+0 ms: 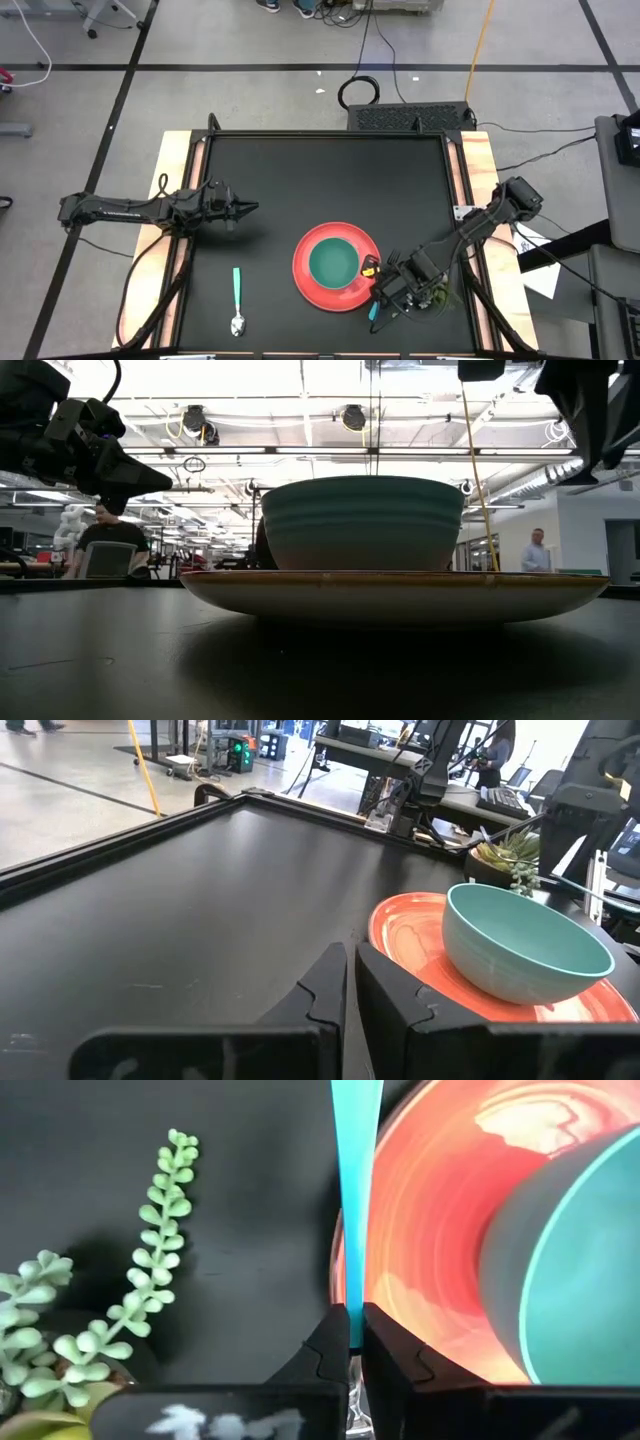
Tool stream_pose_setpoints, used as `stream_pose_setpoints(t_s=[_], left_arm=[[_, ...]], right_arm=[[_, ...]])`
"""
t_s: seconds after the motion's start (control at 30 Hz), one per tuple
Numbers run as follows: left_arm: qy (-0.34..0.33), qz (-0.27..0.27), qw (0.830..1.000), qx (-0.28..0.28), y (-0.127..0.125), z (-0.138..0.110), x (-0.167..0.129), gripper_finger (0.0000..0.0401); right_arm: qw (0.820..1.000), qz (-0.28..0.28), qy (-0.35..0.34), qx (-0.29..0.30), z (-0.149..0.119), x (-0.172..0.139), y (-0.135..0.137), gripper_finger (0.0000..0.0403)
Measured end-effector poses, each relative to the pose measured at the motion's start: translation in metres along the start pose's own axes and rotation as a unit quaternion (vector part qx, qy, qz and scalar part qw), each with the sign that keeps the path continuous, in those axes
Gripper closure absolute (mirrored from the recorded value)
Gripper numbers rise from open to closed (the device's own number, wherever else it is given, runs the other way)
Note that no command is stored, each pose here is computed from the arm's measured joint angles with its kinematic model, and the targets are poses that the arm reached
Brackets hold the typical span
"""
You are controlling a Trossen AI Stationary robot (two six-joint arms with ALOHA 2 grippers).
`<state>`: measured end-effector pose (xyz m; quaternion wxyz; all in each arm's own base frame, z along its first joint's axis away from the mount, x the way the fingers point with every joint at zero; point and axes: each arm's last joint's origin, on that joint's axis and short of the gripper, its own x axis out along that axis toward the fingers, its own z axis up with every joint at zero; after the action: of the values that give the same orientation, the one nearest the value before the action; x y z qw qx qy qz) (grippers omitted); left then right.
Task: Set table place
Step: Put the blue fork on the orange plate to the right of the green bowl
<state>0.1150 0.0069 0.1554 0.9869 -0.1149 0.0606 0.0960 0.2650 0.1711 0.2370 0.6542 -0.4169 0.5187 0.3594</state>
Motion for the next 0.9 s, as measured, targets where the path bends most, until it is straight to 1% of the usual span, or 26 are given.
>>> stream_pose_setpoints(t_s=[0.2,0.5,0.8,0.9], left_arm=[[0.0,0.0,1.0,0.0,0.0,0.0,0.0,0.037],[0.0,0.0,1.0,0.001,0.0,0.0,0.0,0.037],[0.0,0.0,1.0,0.001,0.0,0.0,0.0,0.037],[0.002,0.001,1.0,0.001,0.0,0.0,0.0,0.037]], right_arm=[[1.0,-0.001,-0.002,-0.013,-0.001,0.0,-0.002,0.0401],[0.998,-0.002,-0.003,-0.07,-0.002,0.0,-0.004,0.04],[0.994,-0.016,-0.009,-0.109,-0.011,0.003,-0.021,0.0398],[0.992,-0.011,-0.019,-0.127,-0.014,0.009,-0.022,0.0398]])
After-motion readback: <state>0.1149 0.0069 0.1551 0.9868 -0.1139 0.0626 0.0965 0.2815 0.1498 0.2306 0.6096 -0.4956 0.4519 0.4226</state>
